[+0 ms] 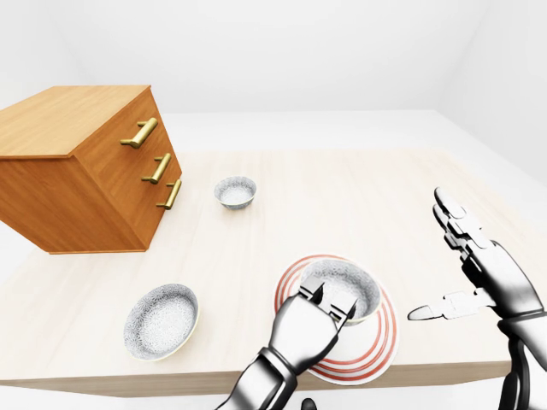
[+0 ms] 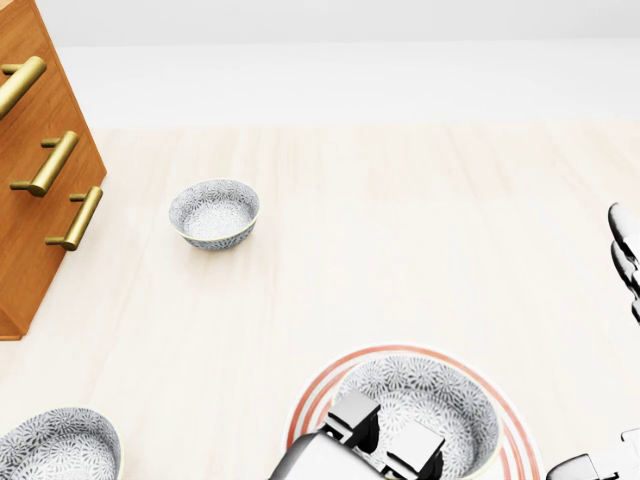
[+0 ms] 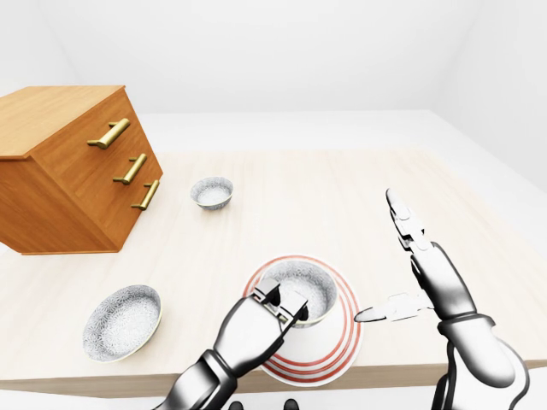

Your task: Put the bowl in the middle on the plate.

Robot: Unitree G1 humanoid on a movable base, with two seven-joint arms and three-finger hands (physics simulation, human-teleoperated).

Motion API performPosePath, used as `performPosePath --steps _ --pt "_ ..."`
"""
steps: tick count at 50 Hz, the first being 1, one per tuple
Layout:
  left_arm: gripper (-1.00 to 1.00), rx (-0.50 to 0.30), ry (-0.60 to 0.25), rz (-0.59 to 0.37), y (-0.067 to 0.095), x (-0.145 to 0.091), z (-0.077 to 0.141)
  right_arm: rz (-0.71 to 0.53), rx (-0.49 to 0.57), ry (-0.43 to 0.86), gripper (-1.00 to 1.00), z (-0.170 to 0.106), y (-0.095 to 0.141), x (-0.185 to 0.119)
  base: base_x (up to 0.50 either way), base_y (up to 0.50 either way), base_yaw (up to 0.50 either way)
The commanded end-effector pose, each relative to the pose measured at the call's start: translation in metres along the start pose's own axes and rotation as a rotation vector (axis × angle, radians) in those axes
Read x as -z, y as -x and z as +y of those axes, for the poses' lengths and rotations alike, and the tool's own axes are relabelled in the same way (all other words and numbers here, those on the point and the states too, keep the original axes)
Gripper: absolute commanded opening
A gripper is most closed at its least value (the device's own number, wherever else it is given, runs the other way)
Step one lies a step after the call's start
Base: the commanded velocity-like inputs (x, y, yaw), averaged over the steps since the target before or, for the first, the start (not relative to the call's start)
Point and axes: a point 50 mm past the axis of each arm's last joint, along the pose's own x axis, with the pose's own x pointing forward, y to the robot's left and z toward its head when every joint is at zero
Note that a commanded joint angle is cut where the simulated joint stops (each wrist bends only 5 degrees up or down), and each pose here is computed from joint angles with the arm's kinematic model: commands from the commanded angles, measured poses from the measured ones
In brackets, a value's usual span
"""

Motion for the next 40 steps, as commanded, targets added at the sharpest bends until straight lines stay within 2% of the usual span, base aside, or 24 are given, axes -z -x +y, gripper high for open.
performPosePath --steps 1,22,40 --pt "-1.00 -0.004 0.006 0.003 0.0001 0.0009 -0.0072 -0.008 0.003 0.008 1.00 -0.0005 0.0005 -0.0026 0.00 0.00 0.00" --pt "-1.00 -0.007 0.022 0.035 -0.0019 0.0083 -0.0130 -0.002 0.003 0.003 1.00 -0.0003 0.0003 -0.0009 0.00 0.00 0.00" --pt "-1.00 -0.008 0.051 0.003 -0.0013 -0.0009 -0.0164 0.010 -0.003 -0.005 1.00 0.0008 -0.0003 0.0025 0.00 0.00 0.00"
